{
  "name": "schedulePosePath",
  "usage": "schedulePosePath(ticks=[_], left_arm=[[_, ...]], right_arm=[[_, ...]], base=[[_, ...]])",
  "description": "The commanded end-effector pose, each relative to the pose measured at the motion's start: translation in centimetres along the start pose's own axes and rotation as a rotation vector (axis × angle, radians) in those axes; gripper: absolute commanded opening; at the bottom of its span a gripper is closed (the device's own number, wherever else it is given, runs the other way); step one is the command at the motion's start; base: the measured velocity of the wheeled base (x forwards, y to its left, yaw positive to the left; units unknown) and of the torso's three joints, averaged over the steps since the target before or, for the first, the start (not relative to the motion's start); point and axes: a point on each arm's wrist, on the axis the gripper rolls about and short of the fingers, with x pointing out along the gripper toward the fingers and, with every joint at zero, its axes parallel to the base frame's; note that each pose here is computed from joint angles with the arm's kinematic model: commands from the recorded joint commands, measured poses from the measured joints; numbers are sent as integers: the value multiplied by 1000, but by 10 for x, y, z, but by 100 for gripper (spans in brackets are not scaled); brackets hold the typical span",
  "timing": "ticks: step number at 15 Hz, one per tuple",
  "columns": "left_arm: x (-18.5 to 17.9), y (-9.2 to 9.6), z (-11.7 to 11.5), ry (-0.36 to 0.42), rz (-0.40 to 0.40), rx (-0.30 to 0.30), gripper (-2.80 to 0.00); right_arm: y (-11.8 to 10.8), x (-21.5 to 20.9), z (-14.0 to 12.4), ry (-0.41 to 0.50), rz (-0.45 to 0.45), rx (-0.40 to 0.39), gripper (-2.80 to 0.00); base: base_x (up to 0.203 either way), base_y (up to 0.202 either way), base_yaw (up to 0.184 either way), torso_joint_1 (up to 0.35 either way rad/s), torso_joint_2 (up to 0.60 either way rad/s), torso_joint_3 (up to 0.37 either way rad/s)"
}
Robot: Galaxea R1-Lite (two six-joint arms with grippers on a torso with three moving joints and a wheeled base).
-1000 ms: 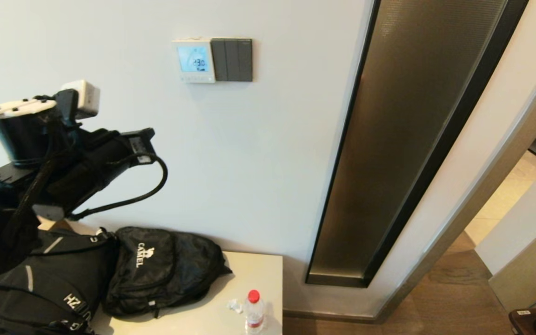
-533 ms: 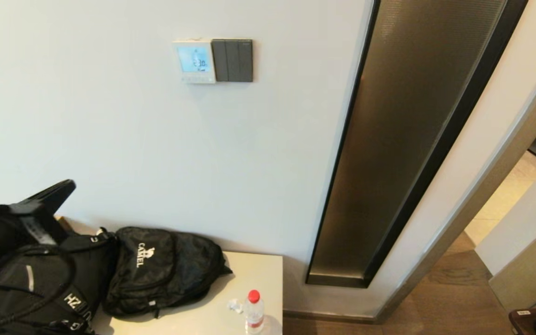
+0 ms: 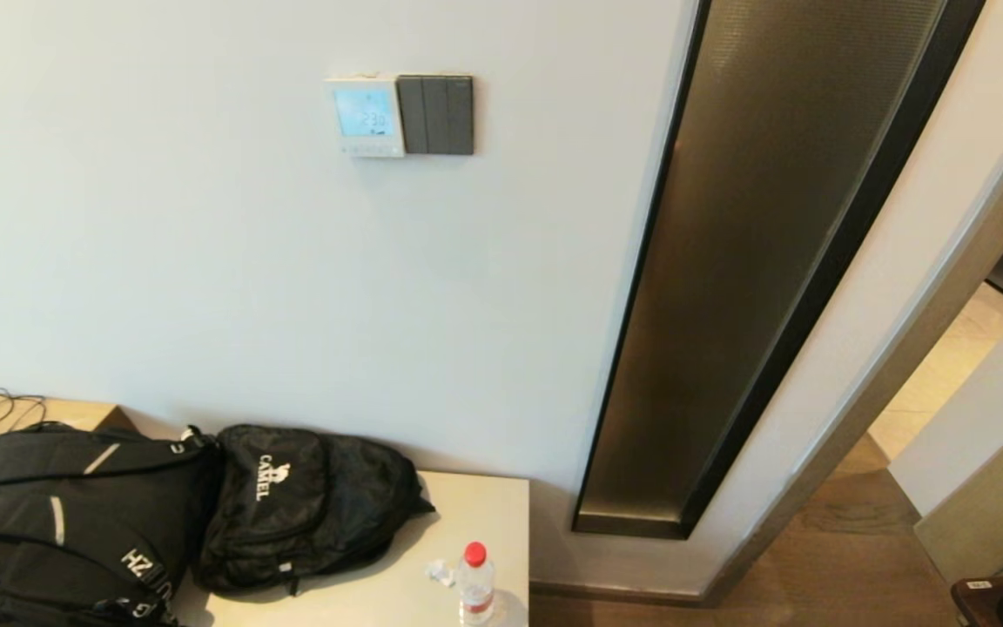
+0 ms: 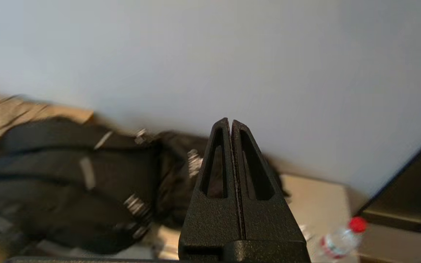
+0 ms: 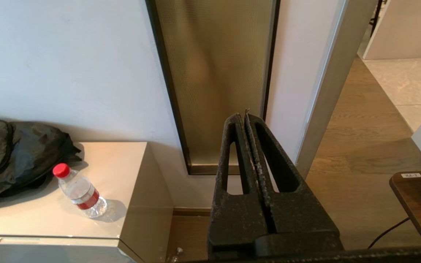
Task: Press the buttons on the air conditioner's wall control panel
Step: Turn off the central air conditioner
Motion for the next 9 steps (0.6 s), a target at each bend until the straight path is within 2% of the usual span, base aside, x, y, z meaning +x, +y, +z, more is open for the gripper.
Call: schedulePosePath(ticks=[1, 4, 9], left_arm=[[-28, 6, -15, -31, 92, -1, -280], [-28, 5, -34, 12, 104, 8, -280], [-27, 4, -66, 53, 35, 8, -280]], right_arm=[[0, 0, 0, 2, 1, 0, -280], [0, 0, 0, 1, 1, 0, -280], [0, 0, 0, 2, 1, 0, -280]], base=[[0, 0, 0, 0, 0, 0], [0, 0, 0, 0, 0, 0], [0, 0, 0, 0, 0, 0]])
